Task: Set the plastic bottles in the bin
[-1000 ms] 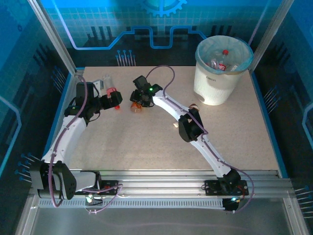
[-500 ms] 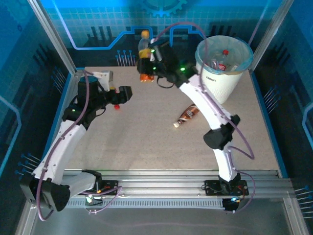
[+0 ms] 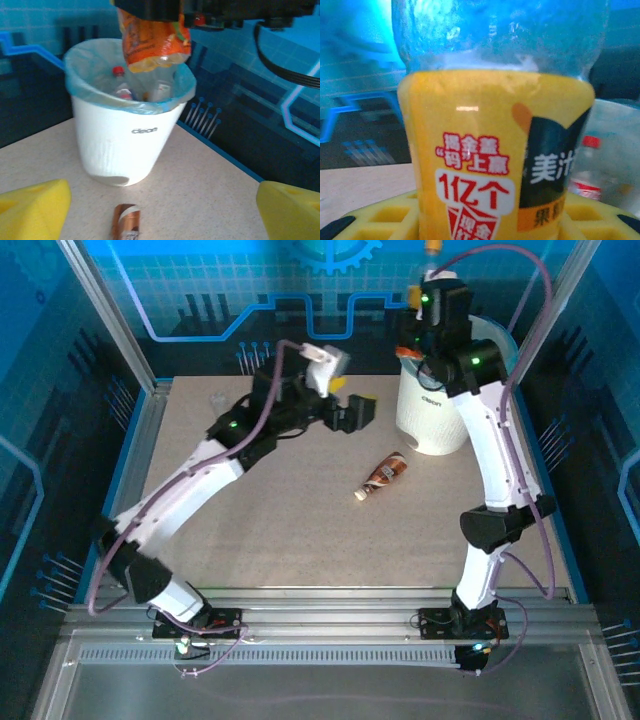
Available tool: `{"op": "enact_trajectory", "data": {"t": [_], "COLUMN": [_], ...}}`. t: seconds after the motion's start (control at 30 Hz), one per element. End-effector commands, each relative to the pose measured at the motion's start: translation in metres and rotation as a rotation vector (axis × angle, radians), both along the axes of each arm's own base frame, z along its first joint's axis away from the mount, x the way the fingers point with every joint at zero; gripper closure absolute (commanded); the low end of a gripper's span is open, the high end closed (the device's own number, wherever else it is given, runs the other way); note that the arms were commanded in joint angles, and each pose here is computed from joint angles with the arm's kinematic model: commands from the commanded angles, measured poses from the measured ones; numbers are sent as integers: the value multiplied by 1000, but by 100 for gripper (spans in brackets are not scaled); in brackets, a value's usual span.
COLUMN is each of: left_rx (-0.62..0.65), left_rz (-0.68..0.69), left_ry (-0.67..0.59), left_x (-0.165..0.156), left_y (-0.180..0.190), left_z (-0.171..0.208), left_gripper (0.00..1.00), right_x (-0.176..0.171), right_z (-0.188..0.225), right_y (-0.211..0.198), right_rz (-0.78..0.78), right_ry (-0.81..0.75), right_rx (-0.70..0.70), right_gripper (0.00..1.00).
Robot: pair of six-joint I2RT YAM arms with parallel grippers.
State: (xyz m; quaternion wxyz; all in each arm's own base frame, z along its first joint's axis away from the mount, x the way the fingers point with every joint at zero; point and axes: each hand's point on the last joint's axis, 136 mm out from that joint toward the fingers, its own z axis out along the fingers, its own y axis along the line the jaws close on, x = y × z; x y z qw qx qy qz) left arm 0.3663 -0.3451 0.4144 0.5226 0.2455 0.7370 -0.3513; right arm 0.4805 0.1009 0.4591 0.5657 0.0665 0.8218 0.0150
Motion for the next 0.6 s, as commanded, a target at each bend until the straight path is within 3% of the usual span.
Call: {"op": "enact_trajectory", "data": {"t": [0.0, 0.27, 0.47, 0.57], "left_rx": [-27, -8, 0, 1], "left_rz": [-76, -155, -147, -139], "left_ry": [-34, 37, 105, 127], "left_x": [-1, 13, 32, 38], "left_y": [-37, -98, -119, -123], "left_z": [17, -15, -41, -48], "left_gripper": [4, 3, 3, 3], "right_x": [2, 27, 41, 46], "right_z": [1, -51, -78, -87], "right_y": [-53, -124, -143, -145], "right_rz": [-117, -257, -286, -288], "right_ry": [-7, 115, 156, 176], "right_rx": [-51, -2, 3, 2], "right_gripper": [51, 49, 47, 40]}}
